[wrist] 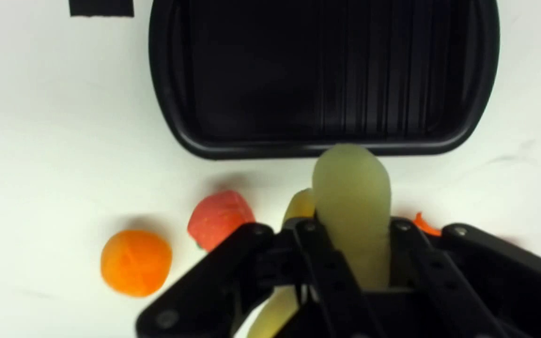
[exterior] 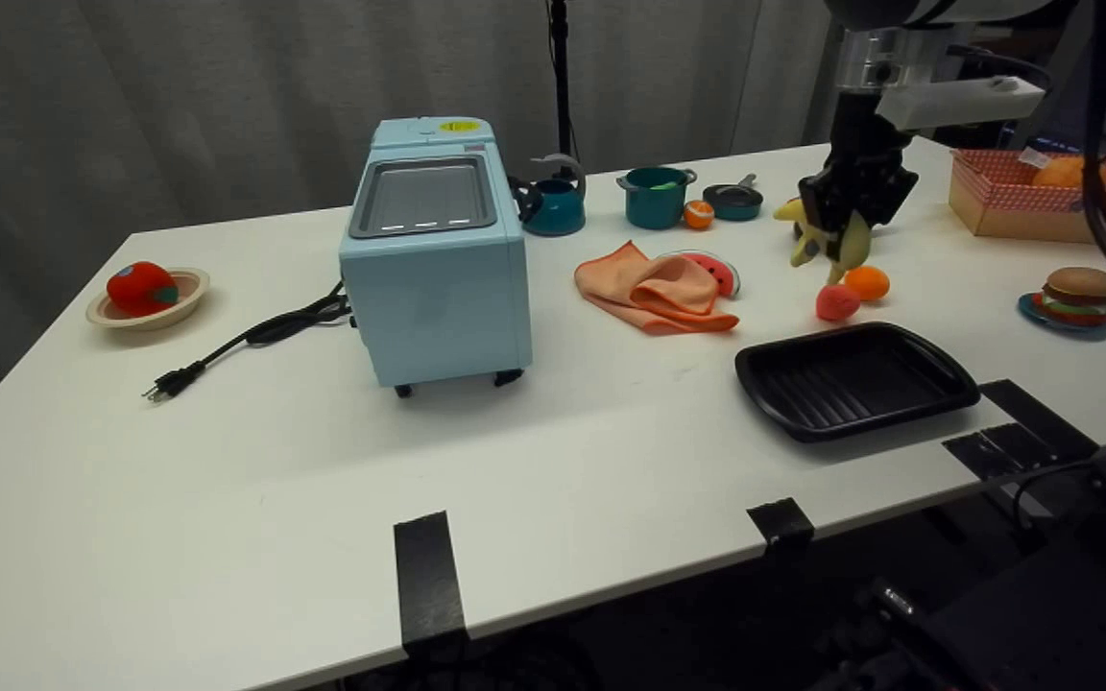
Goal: Put the banana plush toy in the black pot then put the strawberry plush toy on the black tray
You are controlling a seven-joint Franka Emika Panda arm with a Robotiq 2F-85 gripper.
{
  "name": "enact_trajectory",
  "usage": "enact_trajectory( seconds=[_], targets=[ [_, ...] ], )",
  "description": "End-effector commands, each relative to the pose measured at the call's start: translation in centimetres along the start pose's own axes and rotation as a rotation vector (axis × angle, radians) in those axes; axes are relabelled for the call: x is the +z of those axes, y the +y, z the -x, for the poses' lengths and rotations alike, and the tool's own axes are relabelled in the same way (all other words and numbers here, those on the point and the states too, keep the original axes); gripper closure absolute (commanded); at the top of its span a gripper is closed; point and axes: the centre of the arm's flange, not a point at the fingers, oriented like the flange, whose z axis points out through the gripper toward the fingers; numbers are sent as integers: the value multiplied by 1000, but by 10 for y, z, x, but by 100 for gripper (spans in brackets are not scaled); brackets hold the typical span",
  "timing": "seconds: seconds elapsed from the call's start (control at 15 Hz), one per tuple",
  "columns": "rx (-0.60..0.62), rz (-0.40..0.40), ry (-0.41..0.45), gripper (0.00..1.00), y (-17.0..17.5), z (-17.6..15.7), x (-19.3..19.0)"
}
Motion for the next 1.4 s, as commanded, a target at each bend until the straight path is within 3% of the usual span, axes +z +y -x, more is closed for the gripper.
enact_trajectory(
  seconds=[0.0, 0.8, 1.33],
  targets=[
    [35, -19, 58, 97, 31, -47, -23],
    [289, 73, 192, 97, 142, -154, -25],
    [469, 108, 275, 97, 174, -205, -21]
  ],
)
